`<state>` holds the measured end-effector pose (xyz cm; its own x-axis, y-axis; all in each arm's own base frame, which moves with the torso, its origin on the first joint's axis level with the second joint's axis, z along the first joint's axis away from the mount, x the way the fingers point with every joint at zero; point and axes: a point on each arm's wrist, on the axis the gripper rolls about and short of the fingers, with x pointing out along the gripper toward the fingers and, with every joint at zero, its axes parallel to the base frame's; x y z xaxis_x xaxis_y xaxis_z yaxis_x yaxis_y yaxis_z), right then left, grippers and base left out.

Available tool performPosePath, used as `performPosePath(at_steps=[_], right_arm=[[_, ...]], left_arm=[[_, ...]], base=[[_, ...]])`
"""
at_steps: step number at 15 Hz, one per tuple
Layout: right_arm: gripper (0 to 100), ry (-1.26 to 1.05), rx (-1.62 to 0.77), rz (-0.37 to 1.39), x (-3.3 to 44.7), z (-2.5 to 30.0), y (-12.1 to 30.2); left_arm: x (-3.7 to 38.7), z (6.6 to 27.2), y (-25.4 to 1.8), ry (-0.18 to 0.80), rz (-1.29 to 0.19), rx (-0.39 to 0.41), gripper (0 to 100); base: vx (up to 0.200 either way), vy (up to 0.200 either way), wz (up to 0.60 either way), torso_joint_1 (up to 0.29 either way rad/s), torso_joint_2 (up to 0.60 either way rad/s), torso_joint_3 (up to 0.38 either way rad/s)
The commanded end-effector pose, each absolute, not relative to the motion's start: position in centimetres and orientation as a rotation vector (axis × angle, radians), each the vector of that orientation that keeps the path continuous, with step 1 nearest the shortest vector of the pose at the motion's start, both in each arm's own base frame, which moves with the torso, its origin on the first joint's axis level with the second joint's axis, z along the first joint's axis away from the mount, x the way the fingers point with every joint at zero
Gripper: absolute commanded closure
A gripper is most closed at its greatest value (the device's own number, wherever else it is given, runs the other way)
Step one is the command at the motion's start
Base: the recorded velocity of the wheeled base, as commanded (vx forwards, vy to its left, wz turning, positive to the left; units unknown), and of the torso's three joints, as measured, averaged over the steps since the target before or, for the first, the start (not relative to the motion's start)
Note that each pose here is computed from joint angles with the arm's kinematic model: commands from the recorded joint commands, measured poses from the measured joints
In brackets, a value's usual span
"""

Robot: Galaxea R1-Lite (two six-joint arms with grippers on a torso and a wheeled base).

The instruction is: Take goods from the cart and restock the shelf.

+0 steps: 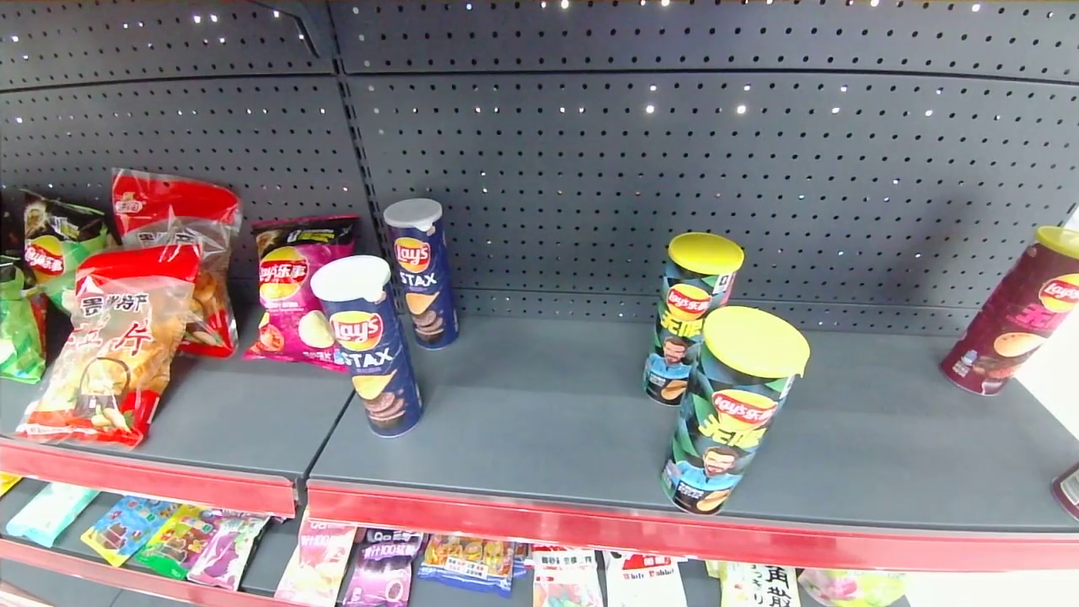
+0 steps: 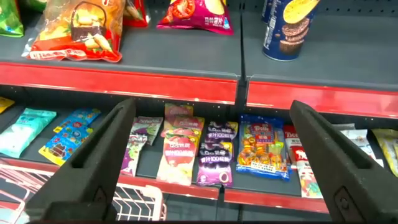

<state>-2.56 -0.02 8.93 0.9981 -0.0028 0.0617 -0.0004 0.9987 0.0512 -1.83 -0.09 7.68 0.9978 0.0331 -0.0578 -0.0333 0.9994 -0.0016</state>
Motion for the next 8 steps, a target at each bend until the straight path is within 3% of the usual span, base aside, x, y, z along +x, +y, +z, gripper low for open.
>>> performPosePath(at_steps=[1,6,8], right_arm=[[0,-0.098,0.155,0.032,-1.7,17.7,-0.1],[0,0.118,0.144,0.142,3.4,20.0,0.5],[0,0.313,0.12,0.13,8.2,19.9,1.0]], left_arm=[[-1.8,7.7,-0.1,0.06,0.034,-0.003,0],[-1.8,7.7,-0.1,0.06,0.034,-0.003,0],[-1.8,7.7,-0.1,0.06,0.034,-0.003,0]], base=[[0.0,0.0,0.0,0.0,0.0,0.0],[0.0,0.0,0.0,0.0,0.0,0.0],[0.0,0.0,0.0,0.0,0.0,0.0]])
